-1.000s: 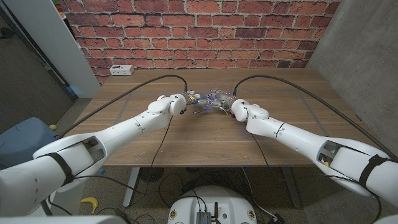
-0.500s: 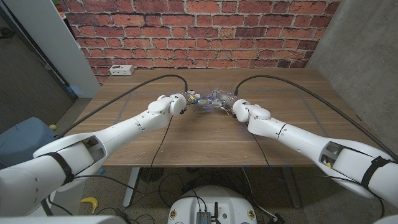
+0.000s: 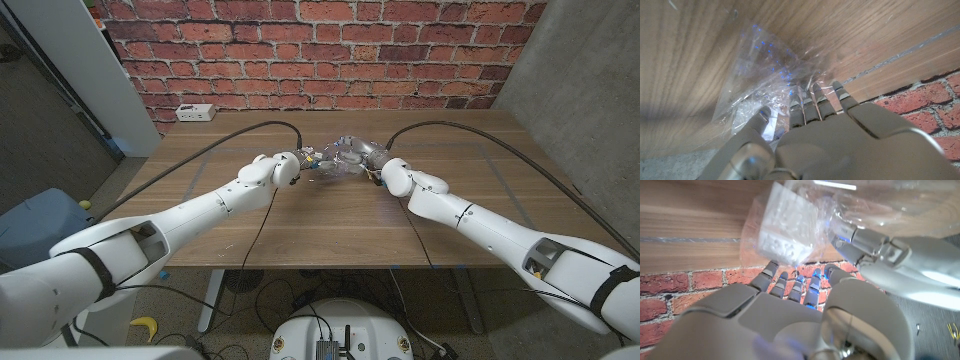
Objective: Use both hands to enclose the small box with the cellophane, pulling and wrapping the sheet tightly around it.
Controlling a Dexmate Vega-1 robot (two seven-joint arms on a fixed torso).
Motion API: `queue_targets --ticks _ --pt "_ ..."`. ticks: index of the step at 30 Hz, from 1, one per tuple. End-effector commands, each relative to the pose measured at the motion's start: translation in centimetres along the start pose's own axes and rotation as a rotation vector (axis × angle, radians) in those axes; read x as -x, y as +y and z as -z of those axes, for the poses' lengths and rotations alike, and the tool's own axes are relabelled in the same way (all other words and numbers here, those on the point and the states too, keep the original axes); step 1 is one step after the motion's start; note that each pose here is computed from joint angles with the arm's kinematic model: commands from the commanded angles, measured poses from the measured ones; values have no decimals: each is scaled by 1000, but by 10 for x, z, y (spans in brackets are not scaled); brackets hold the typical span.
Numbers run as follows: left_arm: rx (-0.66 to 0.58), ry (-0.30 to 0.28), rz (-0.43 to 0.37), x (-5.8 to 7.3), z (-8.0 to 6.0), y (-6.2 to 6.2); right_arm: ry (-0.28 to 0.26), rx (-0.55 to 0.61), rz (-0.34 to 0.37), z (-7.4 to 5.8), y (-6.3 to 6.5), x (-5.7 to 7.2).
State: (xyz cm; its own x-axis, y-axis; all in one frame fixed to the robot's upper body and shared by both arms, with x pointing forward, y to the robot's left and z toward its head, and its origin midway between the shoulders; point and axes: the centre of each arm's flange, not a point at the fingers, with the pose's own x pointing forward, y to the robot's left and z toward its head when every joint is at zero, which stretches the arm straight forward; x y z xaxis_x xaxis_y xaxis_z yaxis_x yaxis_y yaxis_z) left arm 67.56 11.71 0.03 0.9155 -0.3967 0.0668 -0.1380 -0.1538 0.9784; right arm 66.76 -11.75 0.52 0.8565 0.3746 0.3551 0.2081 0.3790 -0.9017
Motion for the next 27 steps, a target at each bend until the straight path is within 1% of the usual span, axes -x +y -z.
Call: queue_targets --ticks 1,4,8,9,10,11,12,13,20,24,27 --pt "5 4 -83 10 -2 8 -107 -212 147 2 -19 12" --pt "12 9 -160 15 -1 10 -117 -268 171 7 -22 15" --pt "25 15 -279 24 0 13 -123 -310 201 12 -26 20" --pt "33 15 -318 27 0 13 -124 -323 207 13 -27 21" --pt "47 17 -389 32 1 14 -125 -341 220 16 -28 23" --pt "48 16 -393 32 1 14 -125 -342 220 16 -28 23" --pt "59 13 -425 35 2 15 -128 -349 226 17 -29 24" --pt "85 8 -504 40 3 16 -129 -368 242 20 -30 26" --pt "199 -22 -756 56 7 17 -136 -430 311 29 -34 36" --pt "285 -41 -860 63 10 17 -137 -464 342 33 -36 41" --pt "348 -61 -901 66 13 17 -139 -492 360 37 -38 45"
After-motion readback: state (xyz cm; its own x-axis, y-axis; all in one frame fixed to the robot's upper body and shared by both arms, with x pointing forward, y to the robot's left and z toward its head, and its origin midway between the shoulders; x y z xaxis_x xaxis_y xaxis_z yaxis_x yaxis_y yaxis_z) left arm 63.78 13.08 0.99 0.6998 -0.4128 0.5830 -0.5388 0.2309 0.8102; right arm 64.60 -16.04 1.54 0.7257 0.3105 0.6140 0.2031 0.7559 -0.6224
